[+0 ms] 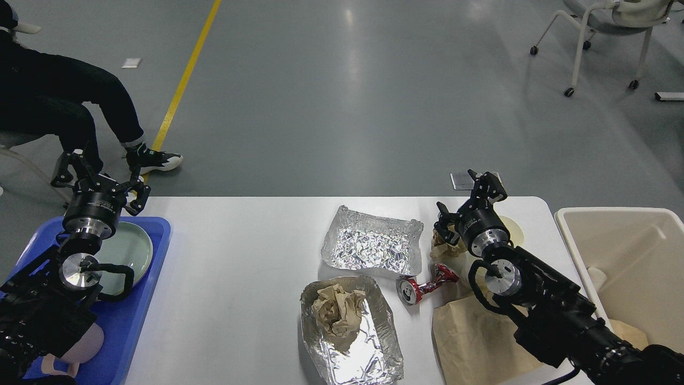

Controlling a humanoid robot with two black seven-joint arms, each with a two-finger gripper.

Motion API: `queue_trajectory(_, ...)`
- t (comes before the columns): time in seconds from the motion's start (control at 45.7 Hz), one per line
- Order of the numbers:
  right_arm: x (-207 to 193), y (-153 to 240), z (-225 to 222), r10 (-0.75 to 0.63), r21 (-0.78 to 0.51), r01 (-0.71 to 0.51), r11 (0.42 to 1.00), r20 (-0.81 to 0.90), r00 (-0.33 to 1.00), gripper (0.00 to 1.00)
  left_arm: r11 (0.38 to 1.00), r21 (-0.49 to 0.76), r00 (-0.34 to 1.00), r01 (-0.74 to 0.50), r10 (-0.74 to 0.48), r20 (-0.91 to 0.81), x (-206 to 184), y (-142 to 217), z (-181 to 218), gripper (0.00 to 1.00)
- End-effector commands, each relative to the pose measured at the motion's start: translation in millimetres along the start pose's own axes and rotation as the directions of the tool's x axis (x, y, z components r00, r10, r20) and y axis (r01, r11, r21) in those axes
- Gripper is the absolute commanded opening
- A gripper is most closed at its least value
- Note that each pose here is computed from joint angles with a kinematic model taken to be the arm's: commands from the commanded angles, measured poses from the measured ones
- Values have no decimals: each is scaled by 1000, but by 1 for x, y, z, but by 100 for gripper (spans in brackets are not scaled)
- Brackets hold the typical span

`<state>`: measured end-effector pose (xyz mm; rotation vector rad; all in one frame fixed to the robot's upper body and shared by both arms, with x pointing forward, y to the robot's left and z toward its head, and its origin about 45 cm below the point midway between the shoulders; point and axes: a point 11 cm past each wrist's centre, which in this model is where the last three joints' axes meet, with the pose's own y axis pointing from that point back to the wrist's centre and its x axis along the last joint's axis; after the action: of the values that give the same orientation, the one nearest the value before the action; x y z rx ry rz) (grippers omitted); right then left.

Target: Tidy desktop

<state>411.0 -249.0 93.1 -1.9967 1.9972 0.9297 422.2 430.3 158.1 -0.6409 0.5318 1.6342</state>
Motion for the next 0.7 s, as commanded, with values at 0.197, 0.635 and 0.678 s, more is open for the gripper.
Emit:
queue_trajectory(0.197, -2, -3, -10, -6, 11, 6, 1000, 3, 1000, 100, 1000, 0, 1000, -1, 1, -1, 0, 0, 0, 96)
queue_trajectory(0.635, 10, -5, -33, 16, 47, -15, 999, -28, 999, 100, 1000, -2, 1000, -1, 1, -1, 0, 0, 0, 96)
queue_trajectory(0.678, 12, -5, -34, 20, 47, -19, 999, -30, 999, 100, 1000, -1, 1000, -1, 1, 1, 0, 0, 0, 97)
